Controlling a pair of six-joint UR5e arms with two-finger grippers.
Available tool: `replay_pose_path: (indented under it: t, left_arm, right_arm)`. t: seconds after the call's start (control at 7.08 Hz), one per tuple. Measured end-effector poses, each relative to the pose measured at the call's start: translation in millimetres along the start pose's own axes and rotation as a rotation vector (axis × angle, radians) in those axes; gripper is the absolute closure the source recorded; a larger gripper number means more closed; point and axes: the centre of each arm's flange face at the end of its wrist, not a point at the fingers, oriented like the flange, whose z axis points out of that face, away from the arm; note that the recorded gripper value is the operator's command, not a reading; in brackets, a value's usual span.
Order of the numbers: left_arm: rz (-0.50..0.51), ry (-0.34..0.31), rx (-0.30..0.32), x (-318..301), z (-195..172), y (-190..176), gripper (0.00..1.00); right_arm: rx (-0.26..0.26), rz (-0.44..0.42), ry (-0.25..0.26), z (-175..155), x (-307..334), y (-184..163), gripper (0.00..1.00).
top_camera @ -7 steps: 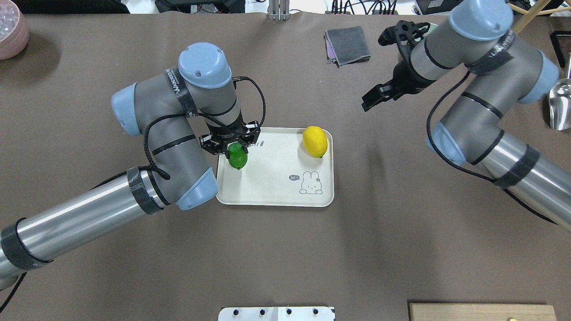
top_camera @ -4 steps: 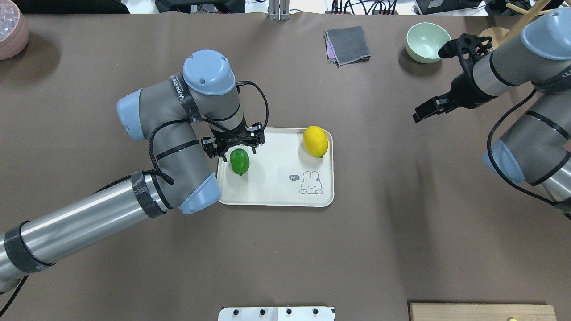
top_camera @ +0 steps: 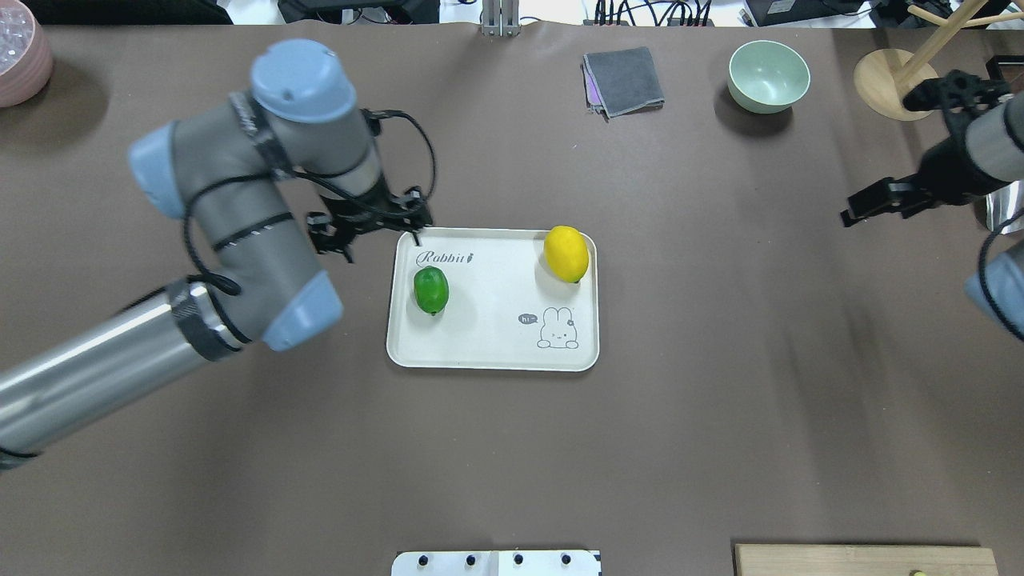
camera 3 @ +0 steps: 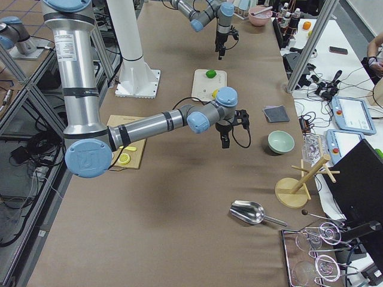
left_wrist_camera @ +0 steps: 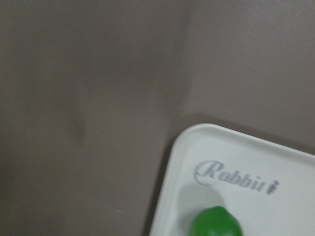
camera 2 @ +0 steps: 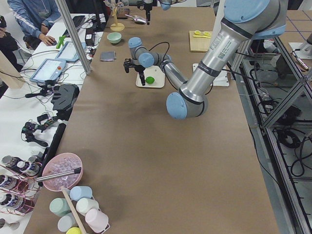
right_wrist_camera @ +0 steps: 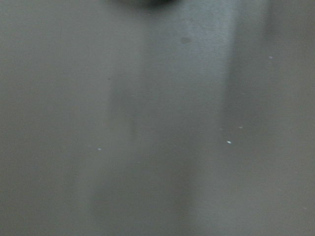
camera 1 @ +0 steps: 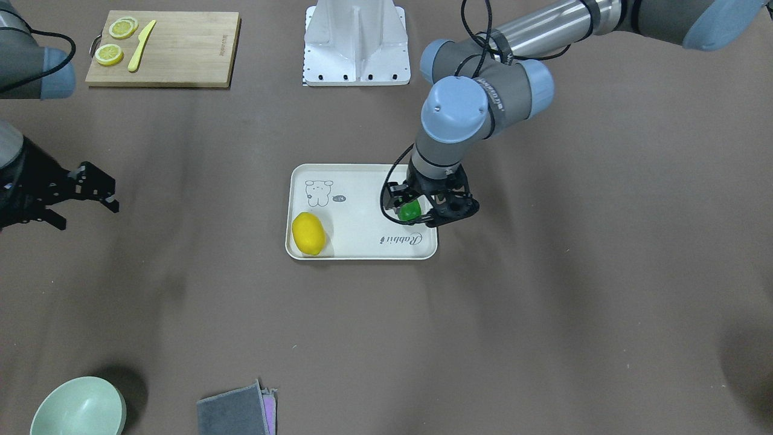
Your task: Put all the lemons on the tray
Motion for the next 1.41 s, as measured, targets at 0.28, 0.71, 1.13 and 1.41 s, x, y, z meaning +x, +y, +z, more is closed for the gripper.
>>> replay_pose_path:
  t: [0.28,0.71,1.13,1.41]
  left_arm:
    - [0.064,-0.050,-0.009,-107.1,-4.6,-37.4,0.02]
    - [0.131,-0.090,-0.043,-275.7,-12.8,-66.6,0.02]
    - [0.151,-0.082,-0.076,-464.5,-29.8,-50.2,0.02]
    - [0.095,-0.072,-0.072,-551.3,-42.4,-15.0,0.02]
  right_arm:
    - [-0.058,0.036,0.053,-29.4,63.0,3.9,0.01]
    - [-0.127,0.148,0.048,-50.3,119.8,26.3,0.01]
    - [-0.131,0.166,0.060,-60.6,160.8,48.5,0.01]
    - [-0.126,0.191,0.068,-65.9,186.3,59.7,0.01]
